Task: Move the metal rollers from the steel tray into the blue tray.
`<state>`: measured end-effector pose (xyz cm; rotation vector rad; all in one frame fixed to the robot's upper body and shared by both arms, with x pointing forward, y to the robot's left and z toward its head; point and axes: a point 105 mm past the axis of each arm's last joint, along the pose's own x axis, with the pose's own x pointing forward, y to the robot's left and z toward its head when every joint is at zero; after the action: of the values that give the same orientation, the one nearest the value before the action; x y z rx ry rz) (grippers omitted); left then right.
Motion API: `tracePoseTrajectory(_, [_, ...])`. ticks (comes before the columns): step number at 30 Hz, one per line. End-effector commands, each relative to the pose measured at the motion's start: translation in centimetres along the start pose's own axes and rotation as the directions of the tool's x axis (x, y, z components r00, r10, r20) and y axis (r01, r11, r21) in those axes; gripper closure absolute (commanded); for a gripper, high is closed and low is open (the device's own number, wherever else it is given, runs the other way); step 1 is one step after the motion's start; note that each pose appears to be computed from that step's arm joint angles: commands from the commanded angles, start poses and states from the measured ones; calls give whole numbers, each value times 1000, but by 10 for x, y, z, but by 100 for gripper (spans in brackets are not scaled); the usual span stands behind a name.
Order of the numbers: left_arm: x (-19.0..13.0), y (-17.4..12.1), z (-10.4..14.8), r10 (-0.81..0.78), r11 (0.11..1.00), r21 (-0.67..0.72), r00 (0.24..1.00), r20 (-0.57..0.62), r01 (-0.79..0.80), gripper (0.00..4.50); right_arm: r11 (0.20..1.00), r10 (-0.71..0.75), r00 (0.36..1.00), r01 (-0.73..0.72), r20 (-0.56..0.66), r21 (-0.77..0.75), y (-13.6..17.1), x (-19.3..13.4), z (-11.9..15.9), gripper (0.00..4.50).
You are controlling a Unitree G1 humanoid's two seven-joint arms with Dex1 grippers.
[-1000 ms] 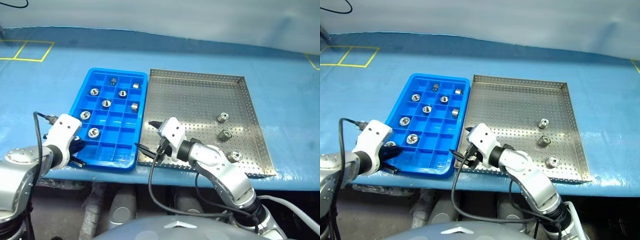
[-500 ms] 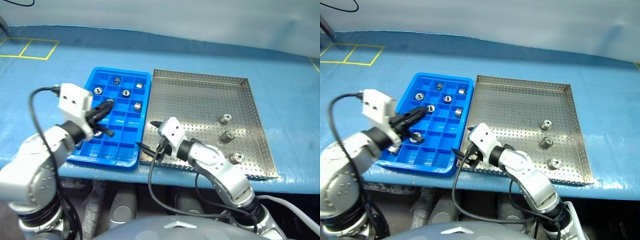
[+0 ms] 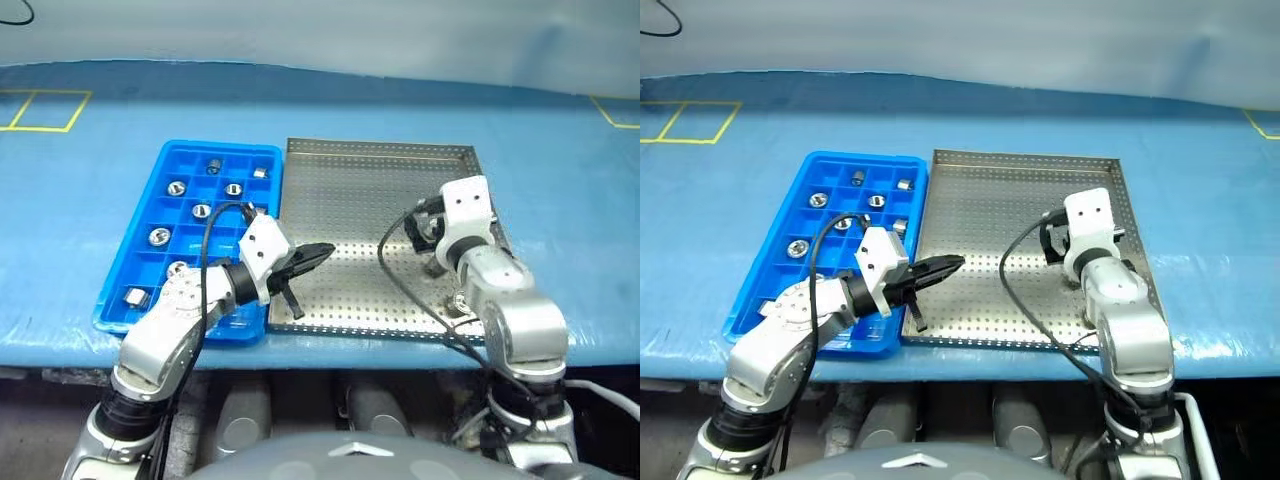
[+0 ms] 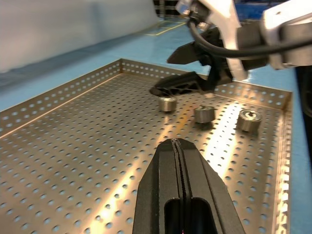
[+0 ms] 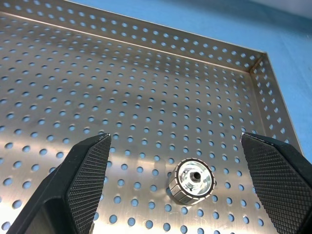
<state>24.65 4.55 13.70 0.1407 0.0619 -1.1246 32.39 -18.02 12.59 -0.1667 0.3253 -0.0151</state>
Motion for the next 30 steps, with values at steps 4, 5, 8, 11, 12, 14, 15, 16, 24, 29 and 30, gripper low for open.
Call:
tracePoseTrajectory(4, [-5,-21,6,-156,988,25,988,4,156,447,992,-72,989,85,-131,97,-11,25,-5,0])
tracePoseTrajectory(5, [-5,-22,4,-150,988,22,989,-3,150,447,990,-74,987,89,-146,105,-12,28,-6,0])
tracePoseTrajectory(8, [-5,-23,-1,-137,990,20,990,-22,137,447,986,-108,976,130,-191,107,-20,34,-13,0])
tracePoseTrajectory(11, [-6,-25,-6,-133,991,14,990,-36,134,447,982,-113,967,145,-228,125,-24,37,-19,0])
tracePoseTrajectory(12, [-6,-25,-7,-131,991,13,991,-36,131,447,982,-109,966,142,-236,128,-24,37,-21,0])
tracePoseTrajectory(14, [-7,-26,-7,-128,992,10,991,-36,128,447,982,-100,964,136,-246,134,-22,37,-23,0])
tracePoseTrajectory(15, [-7,-26,-8,-127,992,12,991,-41,128,447,982,-94,964,132,-250,137,-21,38,-24,0])
tracePoseTrajectory(16, [-7,-26,-9,-127,992,12,991,-45,127,447,982,-91,963,128,-253,138,-20,38,-25,0])
tracePoseTrajectory(24, [-8,-28,-12,-135,991,7,989,-57,135,450,981,-71,964,113,-255,155,-14,40,-25,194])
tracePoseTrajectory(29, [-8,-30,-14,-148,989,1,987,-68,148,450,990,-35,976,64,-216,129,-4,37,-14,281])
tracePoseTrajectory(30, [-9,-30,-14,-146,989,0,987,-69,146,450,993,-18,983,39,-184,110,0,35,-7,281])
